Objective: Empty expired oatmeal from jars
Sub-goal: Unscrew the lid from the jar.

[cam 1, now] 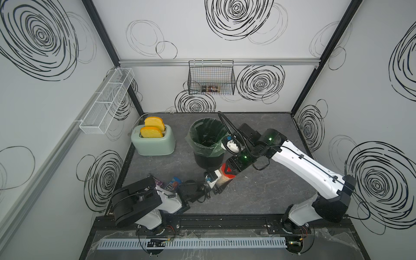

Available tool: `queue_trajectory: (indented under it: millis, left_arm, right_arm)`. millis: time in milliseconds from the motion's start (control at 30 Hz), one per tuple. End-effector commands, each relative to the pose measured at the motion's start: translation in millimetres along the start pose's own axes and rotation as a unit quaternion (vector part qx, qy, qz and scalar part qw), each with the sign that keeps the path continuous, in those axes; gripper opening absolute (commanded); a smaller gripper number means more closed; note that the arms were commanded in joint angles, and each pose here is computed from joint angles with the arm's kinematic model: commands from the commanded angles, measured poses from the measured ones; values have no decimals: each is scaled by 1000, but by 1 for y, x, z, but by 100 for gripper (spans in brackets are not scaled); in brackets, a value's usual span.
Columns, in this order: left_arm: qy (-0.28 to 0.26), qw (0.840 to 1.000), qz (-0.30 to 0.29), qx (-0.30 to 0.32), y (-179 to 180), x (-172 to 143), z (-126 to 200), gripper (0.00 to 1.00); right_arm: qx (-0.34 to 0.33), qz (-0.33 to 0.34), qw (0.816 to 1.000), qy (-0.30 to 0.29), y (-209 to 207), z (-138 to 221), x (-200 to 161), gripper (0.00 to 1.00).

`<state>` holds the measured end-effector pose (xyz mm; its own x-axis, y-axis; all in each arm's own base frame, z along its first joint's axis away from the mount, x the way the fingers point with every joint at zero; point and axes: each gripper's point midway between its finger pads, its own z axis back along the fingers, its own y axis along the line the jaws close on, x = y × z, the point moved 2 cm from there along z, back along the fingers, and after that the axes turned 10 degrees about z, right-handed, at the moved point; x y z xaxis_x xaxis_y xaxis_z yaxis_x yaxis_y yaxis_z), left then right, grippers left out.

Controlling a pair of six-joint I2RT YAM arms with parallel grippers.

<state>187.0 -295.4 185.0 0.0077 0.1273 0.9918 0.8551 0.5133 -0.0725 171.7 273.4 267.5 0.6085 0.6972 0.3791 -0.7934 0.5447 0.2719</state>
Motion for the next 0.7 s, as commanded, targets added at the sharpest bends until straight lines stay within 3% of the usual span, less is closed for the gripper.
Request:
queue_trajectory:
  millis: [0, 300, 533, 600, 667]
  left_arm:
    - [-181, 978, 29, -96, -23, 95, 12, 44]
    - [-168, 966, 56, -187, -36, 102, 12, 44]
    - [-162, 966, 43, -194, -39, 107, 14, 44]
    - [-161, 967, 39, -194, -39, 107, 13, 44]
    - [-161, 968, 36, -190, -39, 107, 12, 44]
  right_arm:
    - [2, 67, 997, -30, 7, 13, 6, 27]
    - [-1, 189, 982, -13, 14, 19, -11, 22]
    - [-45, 330, 942, -32, 13, 41, -23, 19]
    - [-68, 331, 941, -37, 8, 43, -20, 33]
    - [-62, 320, 944, -48, 11, 44, -17, 64]
